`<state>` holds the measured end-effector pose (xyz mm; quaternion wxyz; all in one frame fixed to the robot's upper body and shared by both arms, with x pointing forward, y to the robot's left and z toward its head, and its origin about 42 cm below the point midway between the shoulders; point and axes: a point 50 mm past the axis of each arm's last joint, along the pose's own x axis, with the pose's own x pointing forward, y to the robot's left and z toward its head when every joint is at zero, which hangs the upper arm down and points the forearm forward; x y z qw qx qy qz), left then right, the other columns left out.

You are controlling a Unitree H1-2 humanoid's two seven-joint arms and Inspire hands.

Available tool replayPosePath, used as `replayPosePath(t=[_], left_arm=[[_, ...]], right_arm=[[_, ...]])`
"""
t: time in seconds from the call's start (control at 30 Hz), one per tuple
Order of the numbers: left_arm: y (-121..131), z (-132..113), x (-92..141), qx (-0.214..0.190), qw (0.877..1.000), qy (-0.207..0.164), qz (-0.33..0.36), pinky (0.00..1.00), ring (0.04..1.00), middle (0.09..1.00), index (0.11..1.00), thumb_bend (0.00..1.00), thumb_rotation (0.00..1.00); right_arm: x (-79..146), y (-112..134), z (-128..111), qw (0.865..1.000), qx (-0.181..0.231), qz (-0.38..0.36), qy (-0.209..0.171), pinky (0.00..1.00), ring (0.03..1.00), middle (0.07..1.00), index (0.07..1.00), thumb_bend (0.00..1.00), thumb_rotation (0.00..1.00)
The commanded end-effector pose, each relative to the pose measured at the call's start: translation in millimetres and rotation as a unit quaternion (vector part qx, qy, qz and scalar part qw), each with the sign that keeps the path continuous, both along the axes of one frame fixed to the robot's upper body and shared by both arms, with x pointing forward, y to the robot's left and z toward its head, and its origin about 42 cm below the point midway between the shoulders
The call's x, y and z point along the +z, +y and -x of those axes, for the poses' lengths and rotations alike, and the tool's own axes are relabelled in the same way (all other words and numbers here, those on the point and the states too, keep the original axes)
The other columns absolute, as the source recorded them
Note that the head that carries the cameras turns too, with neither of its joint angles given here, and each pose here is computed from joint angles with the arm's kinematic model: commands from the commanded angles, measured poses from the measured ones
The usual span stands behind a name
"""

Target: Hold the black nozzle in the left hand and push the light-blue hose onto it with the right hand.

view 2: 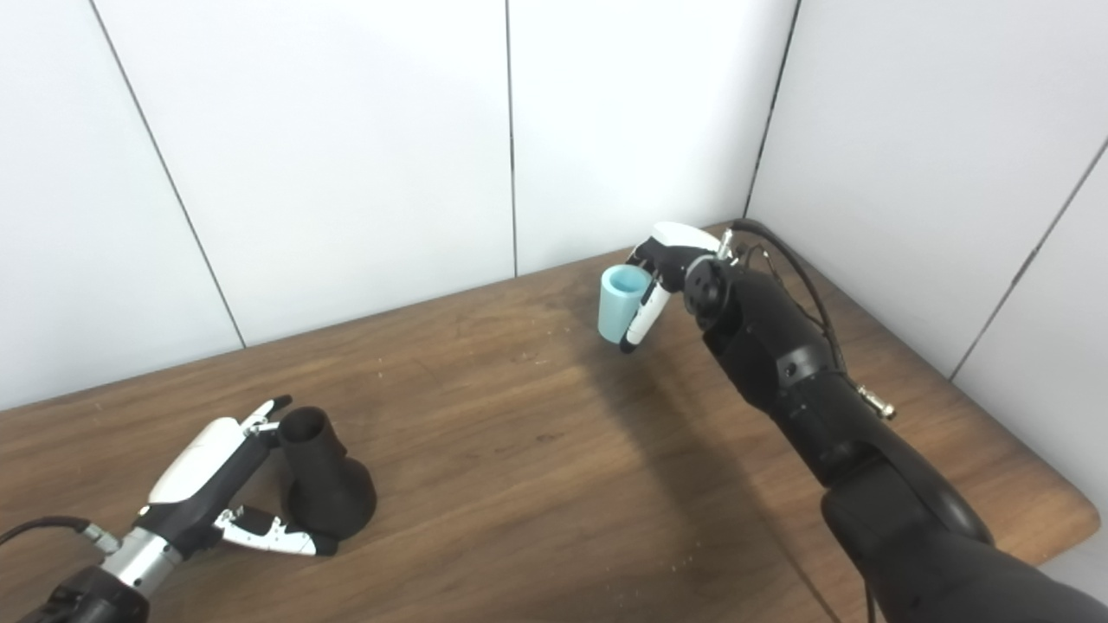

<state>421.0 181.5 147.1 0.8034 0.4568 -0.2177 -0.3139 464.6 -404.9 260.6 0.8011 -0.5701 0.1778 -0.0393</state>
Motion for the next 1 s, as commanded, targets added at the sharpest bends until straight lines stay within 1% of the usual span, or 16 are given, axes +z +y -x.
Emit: replayPosePath(t=[0.0, 0.17, 0.27, 0.33, 0.53, 0.7, 0.87, 0.97], left_arm=[[31.0, 13.2, -35.0, 0.017, 0.993, 0.060, -0.098, 1.00, 0.629, 0.482, 0.485, 0.53, 0.00], [30.7, 13.6, -34.2, 0.016, 0.993, 0.060, -0.097, 1.00, 0.630, 0.484, 0.484, 0.53, 0.00], [30.8, 13.6, -34.0, 0.016, 0.993, 0.060, -0.096, 1.00, 0.630, 0.484, 0.484, 0.53, 0.00], [31.0, 13.6, -33.7, 0.016, 0.994, 0.059, -0.095, 1.00, 0.628, 0.484, 0.484, 0.53, 0.00], [30.1, 14.5, -33.8, 0.015, 0.994, 0.059, -0.092, 1.00, 0.628, 0.483, 0.484, 0.53, 0.00], [28.3, 16.5, -35.3, 0.015, 0.994, 0.059, -0.092, 1.00, 0.628, 0.483, 0.484, 0.53, 0.00], [29.0, 16.7, -34.6, 0.016, 0.994, 0.058, -0.094, 1.00, 0.629, 0.486, 0.482, 0.53, 0.00], [28.7, 16.2, -33.7, 0.017, 0.994, 0.058, -0.094, 1.00, 0.629, 0.486, 0.482, 0.53, 0.00]], right_arm=[[32.8, -3.2, -4.4, 0.998, 0.006, 0.013, -0.062, 0.57, 0.656, 0.706, 0.740, 0.85, 0.06], [31.7, -3.4, -3.7, 0.997, 0.005, 0.019, -0.079, 0.55, 0.619, 0.662, 0.711, 0.83, 0.05], [30.2, -2.4, -3.5, 0.996, 0.005, 0.019, -0.085, 0.54, 0.613, 0.653, 0.704, 0.82, 0.05], [28.3, 0.6, -3.5, 0.996, 0.005, 0.016, -0.092, 0.52, 0.587, 0.628, 0.692, 0.81, 0.05], [28.1, 4.1, -5.1, 0.995, 0.005, 0.010, -0.101, 0.49, 0.567, 0.618, 0.688, 0.80, 0.05], [28.7, 7.3, -8.6, 0.995, -0.001, 0.011, -0.101, 0.48, 0.572, 0.625, 0.700, 0.82, 0.08], [27.2, 11.6, -11.8, 0.996, -0.004, 0.015, -0.091, 0.53, 0.633, 0.683, 0.728, 0.87, 0.14], [28.7, 14.7, -12.3, 0.996, 0.001, 0.019, -0.086, 0.53, 0.634, 0.682, 0.731, 0.87, 0.14]])
